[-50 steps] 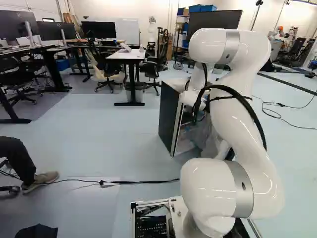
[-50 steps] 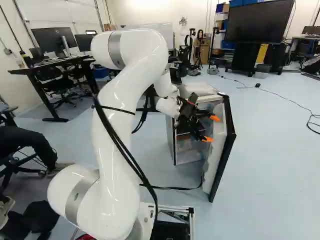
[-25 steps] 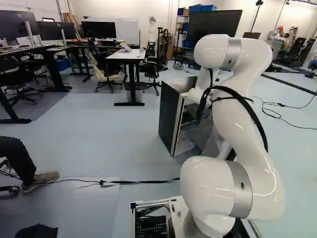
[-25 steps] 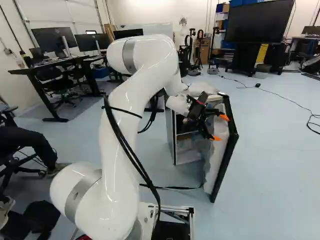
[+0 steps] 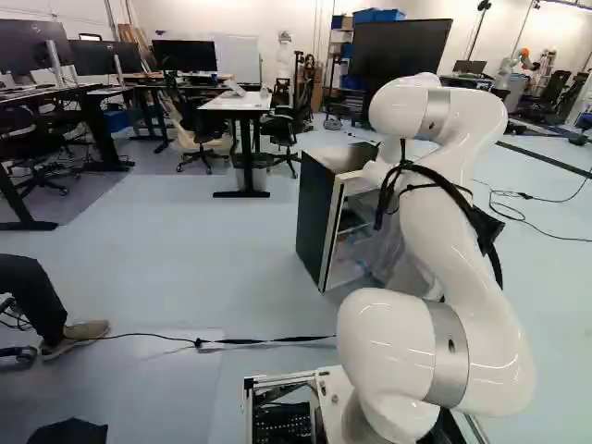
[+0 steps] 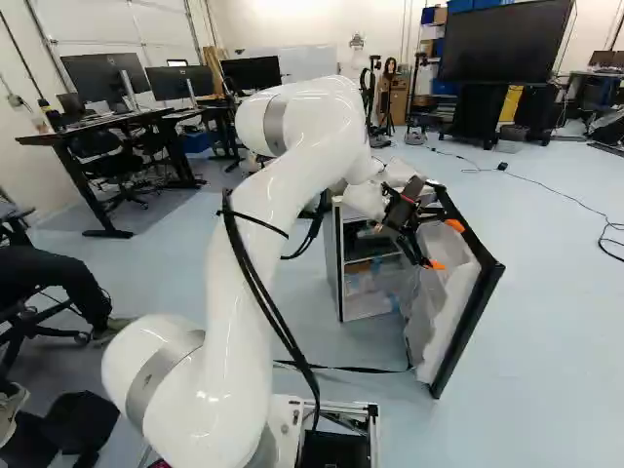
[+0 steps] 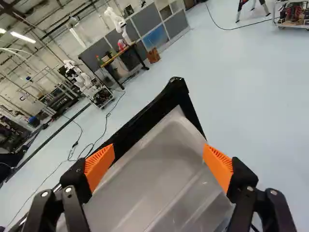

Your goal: Open the fridge door

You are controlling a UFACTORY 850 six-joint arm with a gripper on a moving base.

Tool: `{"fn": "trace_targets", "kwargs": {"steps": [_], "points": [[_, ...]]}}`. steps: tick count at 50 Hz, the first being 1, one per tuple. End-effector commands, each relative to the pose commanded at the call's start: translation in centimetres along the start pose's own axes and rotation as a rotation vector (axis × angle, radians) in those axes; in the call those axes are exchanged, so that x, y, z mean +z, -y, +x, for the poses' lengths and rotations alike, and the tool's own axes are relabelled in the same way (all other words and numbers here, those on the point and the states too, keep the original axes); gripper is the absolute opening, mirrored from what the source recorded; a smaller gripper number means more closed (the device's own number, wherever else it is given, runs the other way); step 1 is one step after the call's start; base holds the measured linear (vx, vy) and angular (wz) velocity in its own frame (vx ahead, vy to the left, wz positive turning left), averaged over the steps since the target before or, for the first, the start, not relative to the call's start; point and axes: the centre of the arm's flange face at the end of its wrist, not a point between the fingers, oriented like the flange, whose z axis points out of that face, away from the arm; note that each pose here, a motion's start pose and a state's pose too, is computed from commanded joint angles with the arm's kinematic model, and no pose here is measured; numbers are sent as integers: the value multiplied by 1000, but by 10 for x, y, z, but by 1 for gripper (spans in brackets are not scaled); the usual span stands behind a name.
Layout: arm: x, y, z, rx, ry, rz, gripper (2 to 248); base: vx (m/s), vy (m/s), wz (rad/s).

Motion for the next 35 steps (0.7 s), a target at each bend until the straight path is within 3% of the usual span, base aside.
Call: {"fn": "trace_targets", "kwargs": {"steps": [24, 35], "points": [[39, 40, -8, 96, -18, -25, 247, 0, 0, 0], [56, 45, -4, 114, -30, -42, 247, 0, 0, 0]]}}
